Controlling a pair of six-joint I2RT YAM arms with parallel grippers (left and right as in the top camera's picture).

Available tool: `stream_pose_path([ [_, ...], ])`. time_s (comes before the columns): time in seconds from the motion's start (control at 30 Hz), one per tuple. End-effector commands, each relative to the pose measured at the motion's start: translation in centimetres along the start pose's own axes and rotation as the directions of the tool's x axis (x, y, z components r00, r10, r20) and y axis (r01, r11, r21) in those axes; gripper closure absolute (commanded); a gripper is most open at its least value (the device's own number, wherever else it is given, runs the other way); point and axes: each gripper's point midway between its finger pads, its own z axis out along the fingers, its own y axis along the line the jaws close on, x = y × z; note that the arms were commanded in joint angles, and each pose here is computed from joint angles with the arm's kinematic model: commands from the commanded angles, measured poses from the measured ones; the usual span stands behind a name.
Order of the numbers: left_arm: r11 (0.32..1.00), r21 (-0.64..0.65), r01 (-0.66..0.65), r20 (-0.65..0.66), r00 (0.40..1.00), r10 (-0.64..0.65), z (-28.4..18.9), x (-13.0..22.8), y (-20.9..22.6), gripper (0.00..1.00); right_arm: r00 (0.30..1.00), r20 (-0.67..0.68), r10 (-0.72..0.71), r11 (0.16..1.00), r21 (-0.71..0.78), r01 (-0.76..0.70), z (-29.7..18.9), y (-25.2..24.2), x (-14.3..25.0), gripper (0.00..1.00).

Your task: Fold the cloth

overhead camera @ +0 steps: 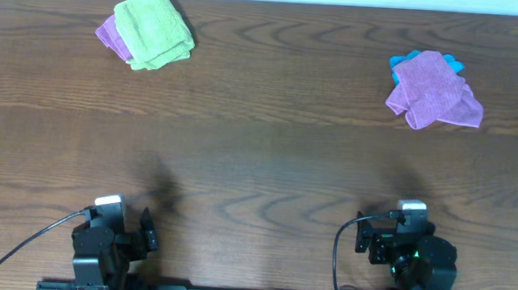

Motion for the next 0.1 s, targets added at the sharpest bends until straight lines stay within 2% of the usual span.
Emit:
stream_pose_path([
  [0.0, 1.0, -0.021, -0.021, -0.06, 0.998, 0.019, 0.32, 1.73, 0.4, 0.04, 1.0, 0.003, -0.009, 1.0, 0.014, 0.009, 0.2, -0.32, 0.21, 0.01],
  [0.07, 1.0, -0.021, -0.021, -0.06, 0.998, 0.019, 0.32, 1.72, 0.4, 0.04, 1.0, 0.003, -0.009, 1.0, 0.014, 0.009, 0.2, -0.32, 0.2, 0.01],
])
